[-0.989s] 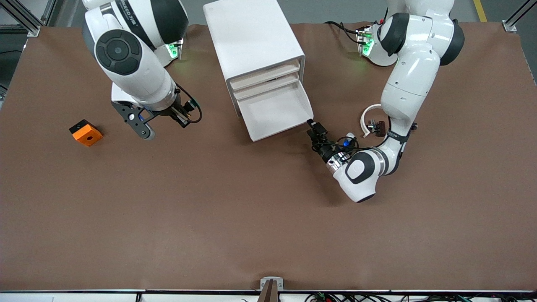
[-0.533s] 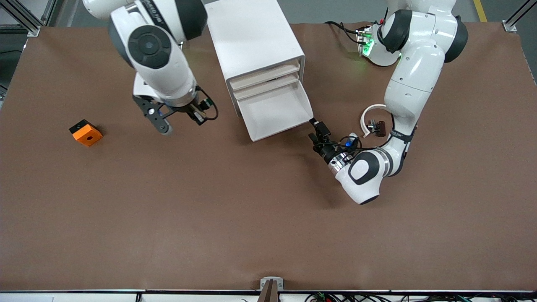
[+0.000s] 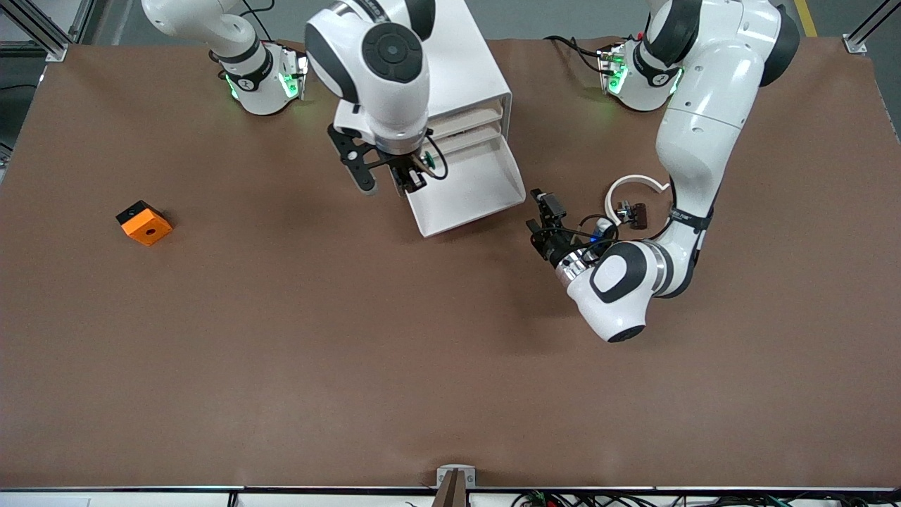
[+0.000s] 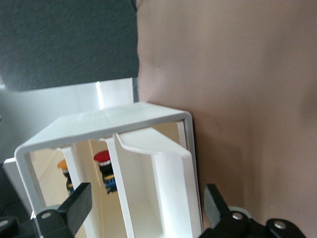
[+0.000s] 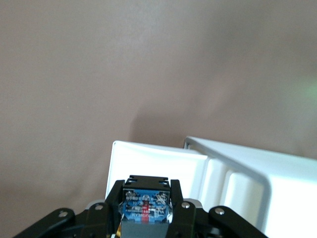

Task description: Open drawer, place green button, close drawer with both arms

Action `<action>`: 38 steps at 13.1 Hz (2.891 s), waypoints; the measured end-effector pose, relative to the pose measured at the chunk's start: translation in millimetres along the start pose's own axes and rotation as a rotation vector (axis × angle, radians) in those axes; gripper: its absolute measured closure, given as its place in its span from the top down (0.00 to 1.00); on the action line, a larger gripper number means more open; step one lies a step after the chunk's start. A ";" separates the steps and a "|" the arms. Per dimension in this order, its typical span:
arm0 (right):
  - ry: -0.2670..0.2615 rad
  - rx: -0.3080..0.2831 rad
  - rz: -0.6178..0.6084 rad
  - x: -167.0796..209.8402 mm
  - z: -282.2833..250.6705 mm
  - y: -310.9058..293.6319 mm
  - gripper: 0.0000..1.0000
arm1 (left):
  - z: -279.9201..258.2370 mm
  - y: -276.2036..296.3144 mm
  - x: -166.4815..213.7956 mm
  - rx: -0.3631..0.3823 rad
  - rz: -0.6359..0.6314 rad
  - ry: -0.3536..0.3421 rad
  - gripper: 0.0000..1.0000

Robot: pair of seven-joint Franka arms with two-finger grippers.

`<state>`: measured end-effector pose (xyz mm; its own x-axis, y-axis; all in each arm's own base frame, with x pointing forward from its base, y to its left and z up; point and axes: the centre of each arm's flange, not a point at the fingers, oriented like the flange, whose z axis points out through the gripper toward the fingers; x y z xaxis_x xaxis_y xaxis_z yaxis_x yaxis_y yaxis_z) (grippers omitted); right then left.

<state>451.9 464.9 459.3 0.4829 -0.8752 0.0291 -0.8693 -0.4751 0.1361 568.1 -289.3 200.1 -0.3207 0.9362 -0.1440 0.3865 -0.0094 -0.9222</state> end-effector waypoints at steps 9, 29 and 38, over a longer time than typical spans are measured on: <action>-0.079 0.084 0.159 -63.2 56.2 -27.1 0.41 | -44.2 -23.0 27.3 -0.254 0.265 0.340 1.00; -0.010 -0.025 0.183 -138.5 167.3 -27.3 0.41 | -218.6 -122.8 191.0 -0.603 1.086 0.699 1.00; -0.016 -0.013 0.184 -140.6 181.0 -31.9 0.41 | -191.3 -138.1 200.3 -0.733 1.478 0.924 1.00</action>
<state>392.7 586.7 271.6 0.3136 -0.9488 0.0392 -0.9416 -0.3053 0.1424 615.9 -33.2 367.3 0.9735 0.1891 -0.1286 0.2019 -0.9748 0.0949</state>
